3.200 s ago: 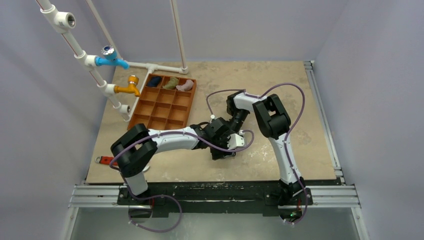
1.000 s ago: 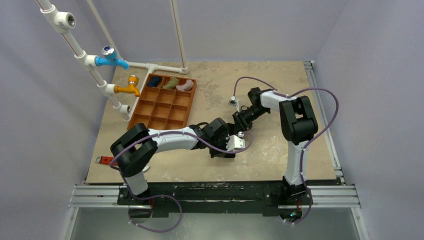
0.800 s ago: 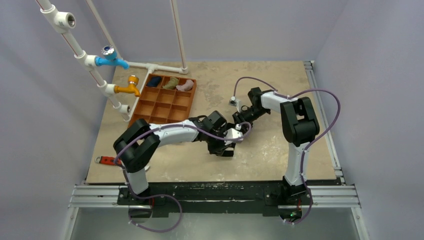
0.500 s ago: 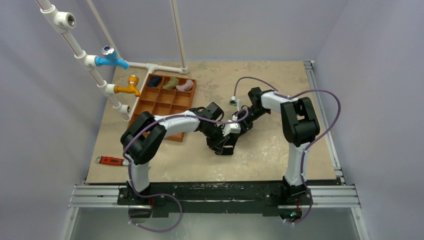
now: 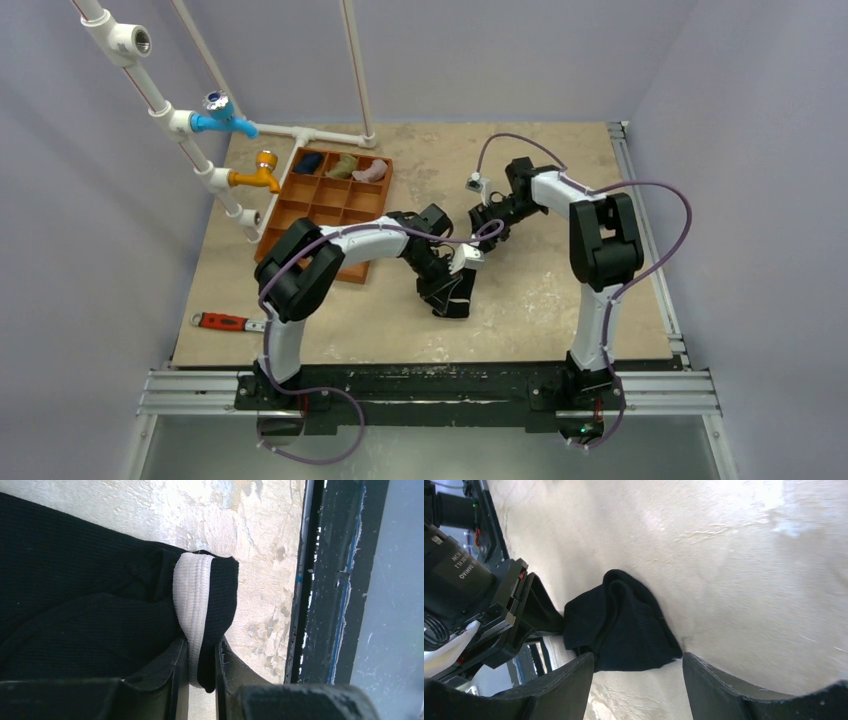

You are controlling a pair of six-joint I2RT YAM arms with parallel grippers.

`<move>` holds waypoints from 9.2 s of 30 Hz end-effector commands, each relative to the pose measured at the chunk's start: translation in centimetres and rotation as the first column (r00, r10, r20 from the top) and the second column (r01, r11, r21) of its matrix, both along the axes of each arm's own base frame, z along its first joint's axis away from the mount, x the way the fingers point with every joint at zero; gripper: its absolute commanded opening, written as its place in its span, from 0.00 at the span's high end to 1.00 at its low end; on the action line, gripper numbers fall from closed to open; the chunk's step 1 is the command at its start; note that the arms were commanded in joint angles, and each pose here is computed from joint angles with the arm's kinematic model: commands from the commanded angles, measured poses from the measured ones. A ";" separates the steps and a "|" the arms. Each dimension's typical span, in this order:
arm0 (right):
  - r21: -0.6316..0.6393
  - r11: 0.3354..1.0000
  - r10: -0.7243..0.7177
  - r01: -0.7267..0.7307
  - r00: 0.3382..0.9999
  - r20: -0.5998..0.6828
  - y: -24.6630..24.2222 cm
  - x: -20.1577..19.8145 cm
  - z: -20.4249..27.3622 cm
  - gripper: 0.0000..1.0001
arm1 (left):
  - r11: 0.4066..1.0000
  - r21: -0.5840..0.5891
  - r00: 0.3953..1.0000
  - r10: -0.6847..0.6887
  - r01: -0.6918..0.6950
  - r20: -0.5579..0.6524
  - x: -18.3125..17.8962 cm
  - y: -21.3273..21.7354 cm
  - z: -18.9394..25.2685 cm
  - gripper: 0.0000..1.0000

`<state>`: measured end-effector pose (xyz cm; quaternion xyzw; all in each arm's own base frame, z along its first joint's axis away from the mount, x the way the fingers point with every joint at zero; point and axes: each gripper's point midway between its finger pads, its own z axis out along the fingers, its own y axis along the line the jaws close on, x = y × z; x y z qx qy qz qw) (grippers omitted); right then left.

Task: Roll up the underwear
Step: Roll the underwear to the center of the board.

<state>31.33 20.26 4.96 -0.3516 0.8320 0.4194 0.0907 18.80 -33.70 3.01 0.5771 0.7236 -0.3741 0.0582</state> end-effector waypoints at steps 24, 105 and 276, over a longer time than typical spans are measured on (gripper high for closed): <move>-0.053 0.999 0.022 -0.005 0.945 0.326 -8.8 -4.2 3.6 0.35 | 0.989 0.125 0.902 0.128 -0.083 -0.412 1.8 -0.8 -2.4 1.00; -0.521 0.746 0.647 -0.416 0.639 0.417 1.6 -13.8 -4.7 1.00 | 0.973 0.091 0.827 0.227 -0.210 -0.514 5.9 2.4 2.9 0.53; -0.200 0.979 0.074 0.035 0.855 0.513 -6.8 -1.9 5.4 0.40 | 0.979 0.193 0.900 0.146 -0.070 -0.412 3.0 0.2 -4.0 1.00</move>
